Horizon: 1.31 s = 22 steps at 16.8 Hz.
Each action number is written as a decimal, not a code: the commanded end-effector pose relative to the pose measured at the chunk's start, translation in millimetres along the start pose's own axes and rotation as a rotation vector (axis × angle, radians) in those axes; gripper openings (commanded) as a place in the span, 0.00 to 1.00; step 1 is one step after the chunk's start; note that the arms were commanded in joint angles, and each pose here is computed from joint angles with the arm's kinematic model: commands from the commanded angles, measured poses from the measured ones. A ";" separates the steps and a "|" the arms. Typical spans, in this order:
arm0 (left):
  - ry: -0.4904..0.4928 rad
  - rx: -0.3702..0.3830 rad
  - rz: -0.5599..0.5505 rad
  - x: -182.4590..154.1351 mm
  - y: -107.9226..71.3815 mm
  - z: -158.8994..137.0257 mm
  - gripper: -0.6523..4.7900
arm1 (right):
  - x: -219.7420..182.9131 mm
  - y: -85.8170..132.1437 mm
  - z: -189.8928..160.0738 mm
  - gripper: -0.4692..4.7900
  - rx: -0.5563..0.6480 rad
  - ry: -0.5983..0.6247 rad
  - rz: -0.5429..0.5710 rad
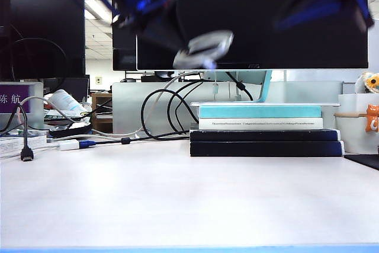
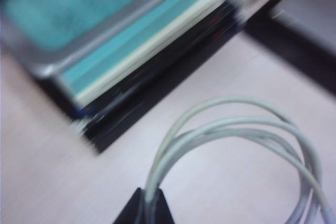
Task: Unfold the white charging cable into a straight cable.
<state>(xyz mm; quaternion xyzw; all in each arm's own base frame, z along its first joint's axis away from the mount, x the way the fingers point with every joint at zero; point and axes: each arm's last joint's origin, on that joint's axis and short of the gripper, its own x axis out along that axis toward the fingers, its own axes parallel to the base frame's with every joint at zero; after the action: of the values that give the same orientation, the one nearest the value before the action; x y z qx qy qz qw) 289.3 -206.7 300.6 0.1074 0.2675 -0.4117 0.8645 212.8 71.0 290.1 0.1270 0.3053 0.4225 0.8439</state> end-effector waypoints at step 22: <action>-0.389 -0.096 -0.321 -1.5 -53.7 44.4 0.11 | -23.1 30.5 3.8 0.21 -0.026 -0.044 0.245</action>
<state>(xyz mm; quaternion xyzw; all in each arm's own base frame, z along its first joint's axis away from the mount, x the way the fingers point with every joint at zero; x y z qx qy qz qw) 263.9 -254.3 341.0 -0.0584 0.1348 -0.5390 0.8294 185.0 71.3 313.3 0.1641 0.2760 0.5181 0.7928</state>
